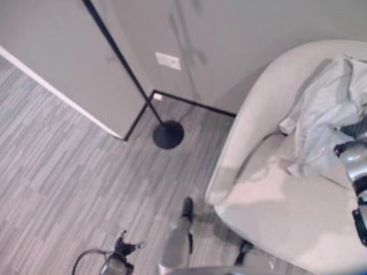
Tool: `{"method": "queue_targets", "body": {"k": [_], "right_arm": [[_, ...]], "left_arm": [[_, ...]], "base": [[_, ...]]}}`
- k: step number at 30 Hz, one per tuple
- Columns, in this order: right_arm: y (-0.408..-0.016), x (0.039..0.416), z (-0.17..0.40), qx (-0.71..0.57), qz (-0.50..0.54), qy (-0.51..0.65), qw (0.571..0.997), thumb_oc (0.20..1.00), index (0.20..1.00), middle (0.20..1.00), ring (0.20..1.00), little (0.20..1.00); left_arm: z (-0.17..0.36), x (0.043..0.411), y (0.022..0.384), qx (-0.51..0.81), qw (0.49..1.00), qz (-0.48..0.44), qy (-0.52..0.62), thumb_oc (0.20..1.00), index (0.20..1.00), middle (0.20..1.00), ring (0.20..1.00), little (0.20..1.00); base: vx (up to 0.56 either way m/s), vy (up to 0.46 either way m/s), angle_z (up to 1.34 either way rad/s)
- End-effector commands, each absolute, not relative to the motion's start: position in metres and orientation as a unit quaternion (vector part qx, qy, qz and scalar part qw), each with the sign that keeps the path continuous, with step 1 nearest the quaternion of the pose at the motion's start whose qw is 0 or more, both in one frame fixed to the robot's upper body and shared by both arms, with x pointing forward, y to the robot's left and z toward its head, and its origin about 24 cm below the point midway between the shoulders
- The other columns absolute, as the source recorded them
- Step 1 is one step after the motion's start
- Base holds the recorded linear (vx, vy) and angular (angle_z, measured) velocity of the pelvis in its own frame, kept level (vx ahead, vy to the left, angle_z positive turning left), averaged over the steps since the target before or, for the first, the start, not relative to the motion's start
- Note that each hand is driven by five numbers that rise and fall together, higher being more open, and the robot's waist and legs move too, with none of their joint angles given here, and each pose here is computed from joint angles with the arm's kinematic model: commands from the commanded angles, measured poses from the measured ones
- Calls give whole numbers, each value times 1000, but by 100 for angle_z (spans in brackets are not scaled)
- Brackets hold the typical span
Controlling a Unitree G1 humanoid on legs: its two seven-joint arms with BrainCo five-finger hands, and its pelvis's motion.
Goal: Hang the clothes on the sofa on the clothes rack.
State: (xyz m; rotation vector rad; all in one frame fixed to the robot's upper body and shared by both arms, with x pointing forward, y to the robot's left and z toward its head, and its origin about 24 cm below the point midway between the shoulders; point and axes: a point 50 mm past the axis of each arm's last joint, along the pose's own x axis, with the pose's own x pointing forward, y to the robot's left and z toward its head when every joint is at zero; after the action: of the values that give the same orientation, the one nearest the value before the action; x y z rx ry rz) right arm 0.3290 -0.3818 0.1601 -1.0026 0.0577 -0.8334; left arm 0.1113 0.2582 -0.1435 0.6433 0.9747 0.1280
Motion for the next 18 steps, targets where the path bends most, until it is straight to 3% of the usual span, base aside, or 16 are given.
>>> {"method": "queue_targets", "body": {"k": [1, 4, 5, 6, 7, 9, 12, 18], "right_arm": [[-391, 330, 226, -429, -437, -73, 787, 1000, 1000, 1000, 1000, 1000], [-385, 337, 221, -461, -423, -52, 779, 1000, 1000, 1000, 1000, 1000], [-383, 340, 215, -479, -410, -34, 775, 730, 730, 730, 730, 730], [-381, 343, 209, -495, -397, -14, 773, 523, 523, 523, 523, 523], [-379, 345, 199, -514, -382, 10, 768, 225, 225, 225, 225, 225], [-362, 351, 150, -584, -310, 100, 743, 200, 200, 200, 200, 200], [-330, 349, 89, -561, -269, 169, 764, 200, 200, 200, 200, 200], [-306, 349, 67, -543, -256, 151, 786, 200, 200, 200, 200, 200]], "left_arm": [[-134, 137, 258, 347, 841, 50, 412, 1000, 1000, 1000, 1000, 1000], [-132, 139, 259, 341, 846, 66, 405, 1000, 1000, 1000, 1000, 1000], [-132, 141, 259, 334, 849, 75, 403, 1000, 1000, 1000, 1000, 1000], [-131, 143, 259, 329, 851, 82, 401, 1000, 1000, 1000, 1000, 1000], [-130, 145, 258, 330, 852, 84, 397, 1000, 1000, 1000, 1000, 1000], [-130, 148, 245, 352, 856, 52, 375, 1000, 1000, 1000, 1000, 1000], [-128, 155, 240, 401, 847, 16, 347, 1000, 1000, 1000, 1000, 1000], [-126, 157, 238, 435, 839, -2, 327, 1000, 1000, 1000, 1000, 1000]], "base": [[-20, -122, -3], [-6, -60, -2], [-15, -68, -5], [-13, -71, -3], [-21, -89, -3], [-42, -82, -7], [-64, 4, -8], [-11, 16, 0]]}}
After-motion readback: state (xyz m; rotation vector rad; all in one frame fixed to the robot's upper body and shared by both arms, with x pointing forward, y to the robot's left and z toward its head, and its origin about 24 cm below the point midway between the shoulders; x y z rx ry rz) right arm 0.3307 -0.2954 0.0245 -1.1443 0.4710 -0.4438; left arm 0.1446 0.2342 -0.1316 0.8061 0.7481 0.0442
